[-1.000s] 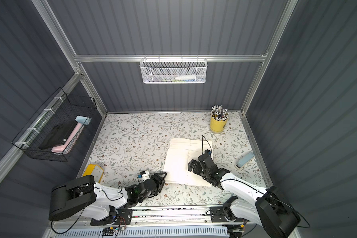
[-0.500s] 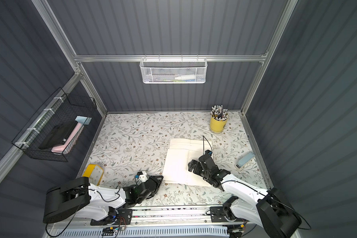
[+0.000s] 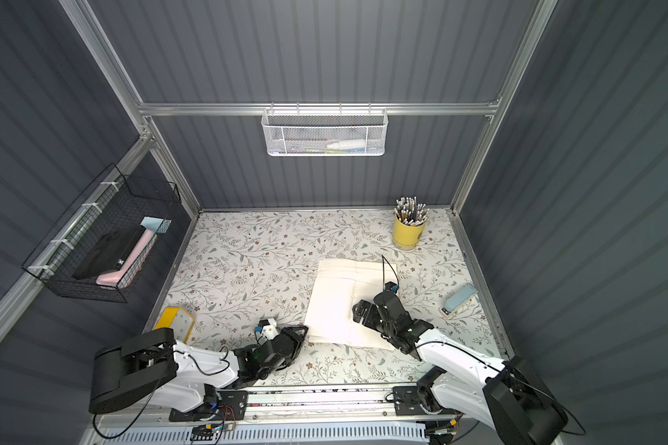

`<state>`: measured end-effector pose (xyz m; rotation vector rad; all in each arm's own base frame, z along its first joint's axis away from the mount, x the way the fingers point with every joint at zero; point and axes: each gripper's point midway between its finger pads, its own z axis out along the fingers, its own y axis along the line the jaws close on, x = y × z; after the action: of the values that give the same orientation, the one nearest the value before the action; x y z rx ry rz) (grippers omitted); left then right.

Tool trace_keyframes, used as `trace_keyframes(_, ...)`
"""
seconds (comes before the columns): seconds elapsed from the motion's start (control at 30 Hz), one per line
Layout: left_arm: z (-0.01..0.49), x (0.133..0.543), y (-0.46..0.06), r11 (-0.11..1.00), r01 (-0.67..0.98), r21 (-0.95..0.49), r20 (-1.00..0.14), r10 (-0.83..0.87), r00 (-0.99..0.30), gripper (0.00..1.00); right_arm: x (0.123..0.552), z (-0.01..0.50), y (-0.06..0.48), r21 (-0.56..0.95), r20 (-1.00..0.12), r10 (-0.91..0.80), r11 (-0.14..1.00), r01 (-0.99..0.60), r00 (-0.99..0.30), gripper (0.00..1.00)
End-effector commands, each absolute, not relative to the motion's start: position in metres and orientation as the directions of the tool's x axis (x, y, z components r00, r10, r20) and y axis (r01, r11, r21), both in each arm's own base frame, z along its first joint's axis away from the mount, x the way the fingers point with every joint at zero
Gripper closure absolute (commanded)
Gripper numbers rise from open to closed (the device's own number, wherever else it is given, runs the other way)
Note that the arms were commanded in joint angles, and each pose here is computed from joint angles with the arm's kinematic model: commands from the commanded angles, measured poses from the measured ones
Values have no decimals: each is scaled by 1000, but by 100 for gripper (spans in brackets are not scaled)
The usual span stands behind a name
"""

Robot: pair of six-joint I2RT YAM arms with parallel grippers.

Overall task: Close the notebook
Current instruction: Close the notebook at the center of the board.

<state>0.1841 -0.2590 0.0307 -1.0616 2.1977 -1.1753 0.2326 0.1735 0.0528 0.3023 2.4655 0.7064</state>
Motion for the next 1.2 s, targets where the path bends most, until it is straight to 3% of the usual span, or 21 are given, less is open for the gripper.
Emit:
trace_keyframes(0.0,8,176,-246,440,-438,-784,-81,-772,-631,63,200,14,156,462,-333,318,876,141,-888,1)
trace_keyframes(0.23,2,179,-246,405,-440,-801,-60,-786,-615,65,200,15,157,466,-332,320,874,141,-887,1)
trace_keyframes(0.6,8,181,-239,465,-427,-776,-133,-782,-609,100,201,16,159,475,-333,320,870,136,-887,1)
trace_keyframes(1.03,15,184,-249,458,-380,-803,-135,-763,-633,100,204,25,162,496,-351,323,860,118,-879,1)
trace_keyframes(1.1,22,183,-256,469,-353,-810,-141,-739,-658,82,204,24,162,496,-350,323,860,118,-880,1)
trace_keyframes(1.17,27,183,-258,493,-341,-801,-161,-725,-670,77,204,24,162,499,-349,325,859,120,-879,1)
